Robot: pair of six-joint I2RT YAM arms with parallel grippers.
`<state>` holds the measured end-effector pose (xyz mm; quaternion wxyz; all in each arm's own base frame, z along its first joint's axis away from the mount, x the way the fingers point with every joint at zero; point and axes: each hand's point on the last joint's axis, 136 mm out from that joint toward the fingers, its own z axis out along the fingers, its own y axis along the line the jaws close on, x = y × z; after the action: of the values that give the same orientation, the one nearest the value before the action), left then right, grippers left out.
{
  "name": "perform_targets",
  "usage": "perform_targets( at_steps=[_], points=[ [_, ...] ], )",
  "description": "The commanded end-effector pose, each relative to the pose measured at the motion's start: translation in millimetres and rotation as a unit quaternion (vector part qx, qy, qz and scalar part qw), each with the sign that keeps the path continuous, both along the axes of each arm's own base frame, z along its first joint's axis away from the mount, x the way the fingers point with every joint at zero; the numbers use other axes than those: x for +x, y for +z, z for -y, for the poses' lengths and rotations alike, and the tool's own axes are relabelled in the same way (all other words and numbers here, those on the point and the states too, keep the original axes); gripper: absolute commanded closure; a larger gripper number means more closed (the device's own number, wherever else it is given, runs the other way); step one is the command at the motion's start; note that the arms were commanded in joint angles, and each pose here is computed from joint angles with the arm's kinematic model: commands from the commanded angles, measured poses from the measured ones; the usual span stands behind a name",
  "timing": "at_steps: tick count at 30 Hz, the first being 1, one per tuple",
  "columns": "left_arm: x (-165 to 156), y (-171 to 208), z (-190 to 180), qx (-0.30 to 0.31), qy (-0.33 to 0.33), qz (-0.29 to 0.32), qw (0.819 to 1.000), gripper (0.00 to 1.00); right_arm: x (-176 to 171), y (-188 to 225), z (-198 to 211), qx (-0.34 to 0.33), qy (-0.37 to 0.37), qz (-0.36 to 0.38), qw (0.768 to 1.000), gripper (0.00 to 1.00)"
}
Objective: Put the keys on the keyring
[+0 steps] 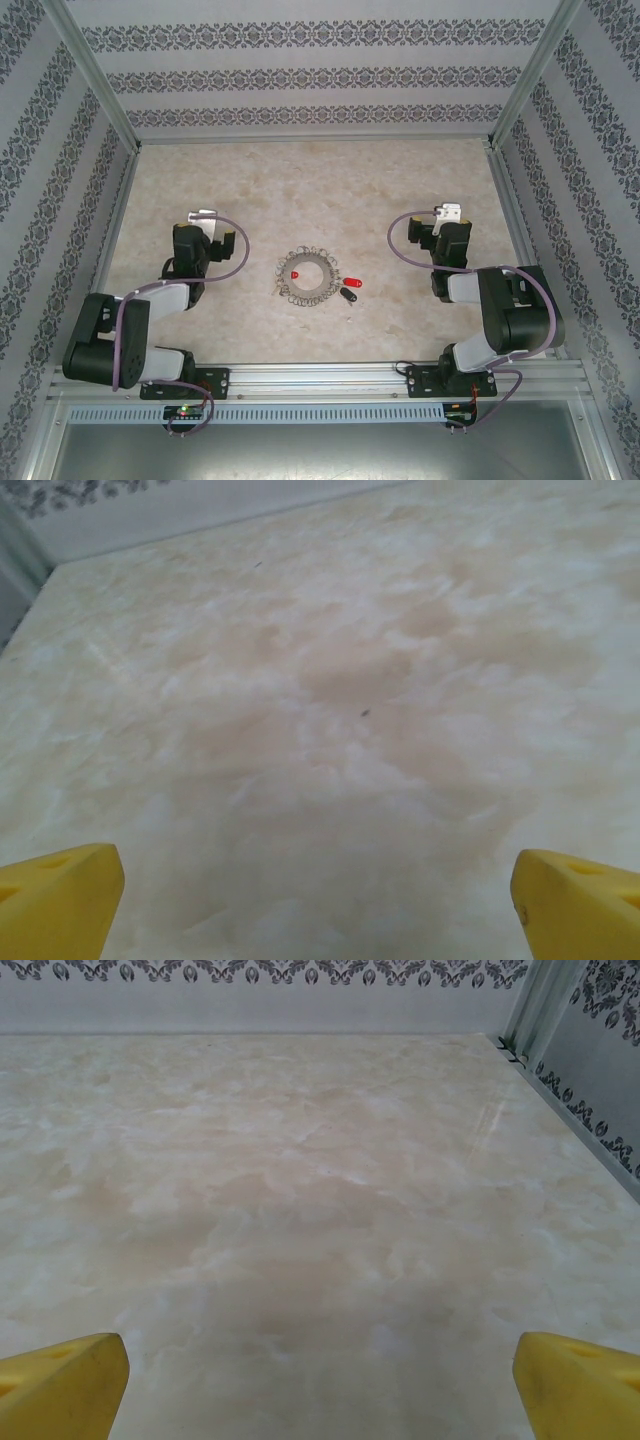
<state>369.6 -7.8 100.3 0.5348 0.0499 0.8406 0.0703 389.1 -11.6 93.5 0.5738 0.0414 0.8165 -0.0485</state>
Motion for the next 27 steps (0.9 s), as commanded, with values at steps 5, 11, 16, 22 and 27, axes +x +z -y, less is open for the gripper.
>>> perform_targets(
  at_steps=[5, 11, 16, 22, 27],
  points=[
    [16, 6, 8, -0.044, -0.026, 0.039, 0.998, 0.0, 4, 15, 0, -0.002, -0.01, 0.026, 1.0, 0.02],
    [22, -12, 0, -0.062, -0.013, 0.043, 0.997, 0.0, 4, 15, 0, -0.002, -0.01, 0.026, 1.0, 0.02],
    [28, -17, -24, -0.075, 0.047, 0.023, 0.996, 0.0, 4, 15, 0, -0.001, -0.009, 0.026, 1.0, 0.02],
    [28, -17, -24, -0.073, 0.05, 0.025, 0.996, 0.0, 4, 14, -4, -0.002, 0.001, 0.026, 1.0, 0.02],
    [28, -17, -24, -0.073, 0.05, 0.024, 0.996, 0.0, 5, 14, -4, 0.001, 0.003, 0.024, 1.0, 0.02]
  ],
)
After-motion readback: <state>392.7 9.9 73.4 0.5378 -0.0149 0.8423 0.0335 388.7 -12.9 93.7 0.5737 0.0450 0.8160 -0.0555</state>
